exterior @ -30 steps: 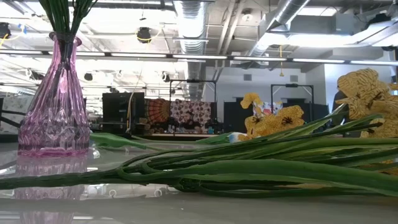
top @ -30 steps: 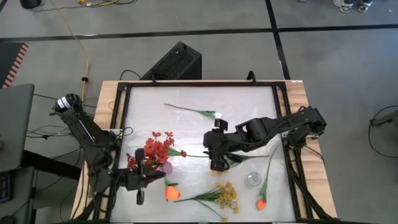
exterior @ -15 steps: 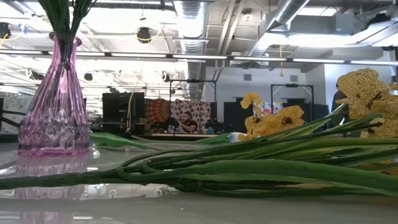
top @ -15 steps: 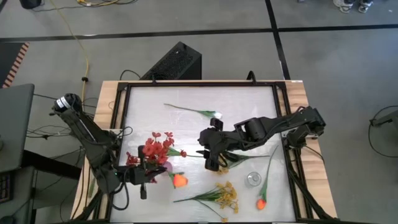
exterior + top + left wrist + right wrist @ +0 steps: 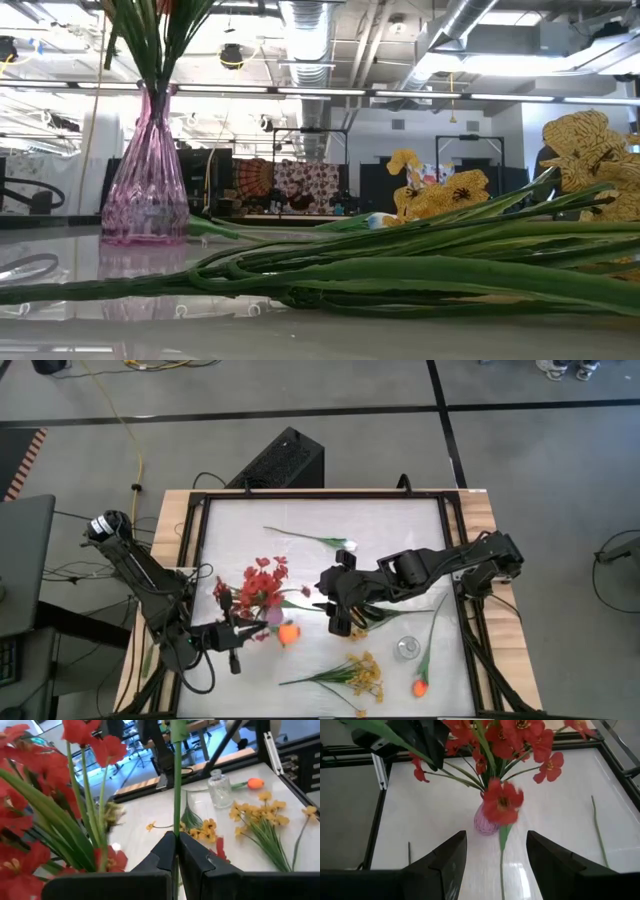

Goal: Sort flowers into vase by color
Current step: Put the top orange flower into the purple vase

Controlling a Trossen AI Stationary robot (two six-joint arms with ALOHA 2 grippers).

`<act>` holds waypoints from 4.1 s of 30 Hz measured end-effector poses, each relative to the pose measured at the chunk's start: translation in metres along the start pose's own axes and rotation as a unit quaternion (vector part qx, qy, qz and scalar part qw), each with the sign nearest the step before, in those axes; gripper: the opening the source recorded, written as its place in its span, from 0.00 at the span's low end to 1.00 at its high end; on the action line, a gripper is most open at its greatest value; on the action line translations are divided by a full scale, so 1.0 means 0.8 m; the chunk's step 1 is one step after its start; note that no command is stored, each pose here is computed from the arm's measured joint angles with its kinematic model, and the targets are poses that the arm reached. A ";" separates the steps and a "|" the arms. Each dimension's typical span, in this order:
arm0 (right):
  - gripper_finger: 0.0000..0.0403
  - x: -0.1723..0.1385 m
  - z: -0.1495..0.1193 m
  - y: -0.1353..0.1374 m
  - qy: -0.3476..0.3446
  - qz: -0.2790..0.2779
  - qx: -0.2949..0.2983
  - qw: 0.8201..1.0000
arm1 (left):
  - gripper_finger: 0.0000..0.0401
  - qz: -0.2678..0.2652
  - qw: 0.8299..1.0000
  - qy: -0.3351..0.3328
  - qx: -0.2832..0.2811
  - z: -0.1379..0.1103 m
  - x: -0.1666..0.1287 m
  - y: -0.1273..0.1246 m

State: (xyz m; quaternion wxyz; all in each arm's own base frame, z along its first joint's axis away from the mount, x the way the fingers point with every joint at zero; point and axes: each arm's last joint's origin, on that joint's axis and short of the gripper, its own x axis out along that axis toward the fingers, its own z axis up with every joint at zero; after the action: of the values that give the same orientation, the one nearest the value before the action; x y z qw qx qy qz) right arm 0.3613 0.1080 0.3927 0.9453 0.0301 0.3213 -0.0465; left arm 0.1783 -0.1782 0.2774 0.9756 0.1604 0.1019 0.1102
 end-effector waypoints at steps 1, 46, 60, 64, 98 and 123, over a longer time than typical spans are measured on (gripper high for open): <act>0.57 0.000 0.000 0.000 0.000 0.000 0.000 1.000 | 0.00 0.002 1.000 -0.004 -0.002 0.002 0.000 0.000; 0.57 0.000 0.000 -0.001 0.002 -0.001 -0.017 1.000 | 0.00 0.031 0.998 -0.047 -0.016 -0.023 0.020 0.028; 0.57 0.000 0.000 -0.001 0.001 -0.001 -0.017 1.000 | 0.00 0.053 0.995 -0.028 -0.082 -0.060 0.023 0.028; 0.57 0.000 0.006 0.001 -0.022 0.006 -0.011 1.000 | 0.00 0.053 0.992 -0.023 -0.108 -0.069 0.023 0.027; 0.10 0.029 0.045 0.012 -0.179 0.080 -0.010 0.981 | 0.20 0.008 0.987 -0.037 -0.158 -0.064 0.021 0.024; 0.08 0.030 0.046 0.008 -0.176 0.080 0.012 0.981 | 0.51 -0.077 0.961 -0.106 -0.242 0.006 -0.015 0.081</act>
State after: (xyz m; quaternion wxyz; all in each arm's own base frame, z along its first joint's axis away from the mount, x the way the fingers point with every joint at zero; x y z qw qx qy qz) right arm 0.4028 0.1093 0.4073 0.9874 0.0586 0.1456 0.0204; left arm 0.1560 -0.1231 0.3055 0.9960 -0.0781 -0.0199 0.0385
